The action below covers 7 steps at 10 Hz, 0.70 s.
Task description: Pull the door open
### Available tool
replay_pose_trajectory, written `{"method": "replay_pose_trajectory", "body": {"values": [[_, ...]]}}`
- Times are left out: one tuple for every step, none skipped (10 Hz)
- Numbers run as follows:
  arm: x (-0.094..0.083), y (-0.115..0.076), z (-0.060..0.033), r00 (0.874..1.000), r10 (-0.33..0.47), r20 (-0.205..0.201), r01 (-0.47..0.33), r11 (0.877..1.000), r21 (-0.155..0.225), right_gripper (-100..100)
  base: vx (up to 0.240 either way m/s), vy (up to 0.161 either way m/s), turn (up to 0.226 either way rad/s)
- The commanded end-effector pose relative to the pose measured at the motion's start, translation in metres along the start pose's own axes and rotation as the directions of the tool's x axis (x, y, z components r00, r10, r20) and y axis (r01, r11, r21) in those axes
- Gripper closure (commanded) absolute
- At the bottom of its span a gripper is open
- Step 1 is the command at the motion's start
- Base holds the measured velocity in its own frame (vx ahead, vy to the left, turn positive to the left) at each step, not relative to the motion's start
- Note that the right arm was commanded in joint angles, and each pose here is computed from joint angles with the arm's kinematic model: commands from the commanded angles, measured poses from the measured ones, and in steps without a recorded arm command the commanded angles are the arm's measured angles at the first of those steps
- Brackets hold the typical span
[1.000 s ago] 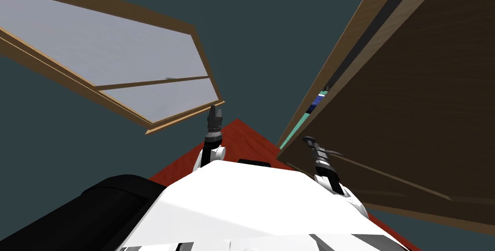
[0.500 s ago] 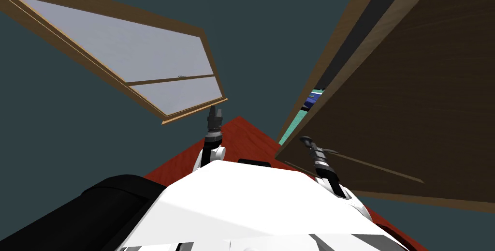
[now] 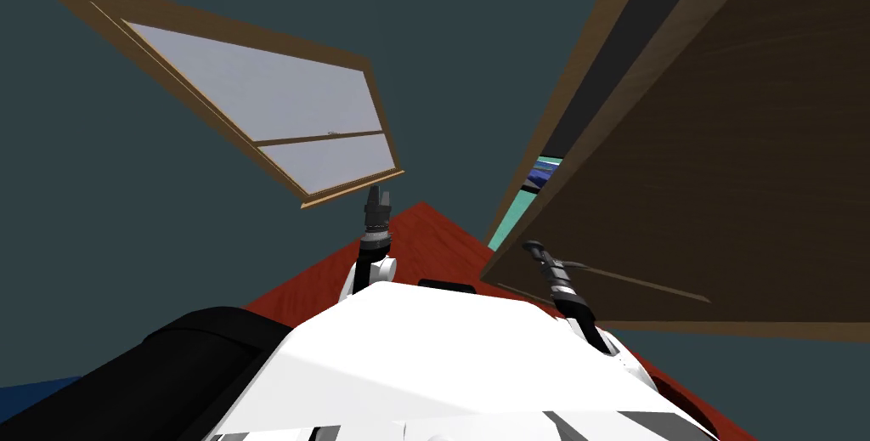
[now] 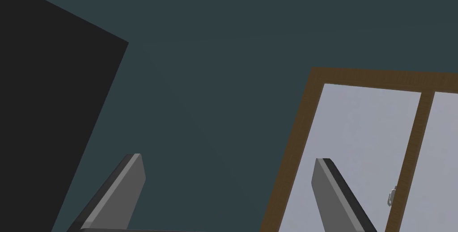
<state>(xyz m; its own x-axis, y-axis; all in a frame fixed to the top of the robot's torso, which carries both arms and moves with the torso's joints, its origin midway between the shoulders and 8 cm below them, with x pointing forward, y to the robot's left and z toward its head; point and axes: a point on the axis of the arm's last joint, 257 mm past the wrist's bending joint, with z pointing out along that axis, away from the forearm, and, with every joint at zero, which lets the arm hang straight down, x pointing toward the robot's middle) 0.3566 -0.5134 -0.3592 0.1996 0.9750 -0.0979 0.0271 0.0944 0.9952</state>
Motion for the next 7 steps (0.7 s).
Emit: {"method": "replay_pose_trajectory", "body": {"values": [[0.006,0.002,-0.0053,0.999,-0.005,-0.032,0.005,1.0,-0.007,100,-0.2,-0.063,0.049],[0.011,0.003,-0.0089,0.998,-0.006,-0.055,0.006,1.0,-0.011,100,-0.203,-0.067,0.051],[0.016,0.004,-0.0128,0.997,-0.007,-0.078,0.006,1.0,-0.015,100,-0.197,-0.071,0.052],[0.023,0.006,-0.0185,0.994,-0.007,-0.111,0.005,1.0,-0.019,100,-0.213,-0.057,0.05],[0.027,0.007,-0.0219,0.992,-0.007,-0.129,0.004,1.0,-0.021,100,-0.201,-0.038,0.029],[0.03,0.007,-0.0246,0.99,-0.007,-0.144,0.003,1.0,-0.022,100,-0.202,-0.046,0.018],[0.029,0.005,-0.0231,0.991,-0.006,-0.132,0.004,1.0,-0.019,100,-0.095,-0.023,0.001]]}}
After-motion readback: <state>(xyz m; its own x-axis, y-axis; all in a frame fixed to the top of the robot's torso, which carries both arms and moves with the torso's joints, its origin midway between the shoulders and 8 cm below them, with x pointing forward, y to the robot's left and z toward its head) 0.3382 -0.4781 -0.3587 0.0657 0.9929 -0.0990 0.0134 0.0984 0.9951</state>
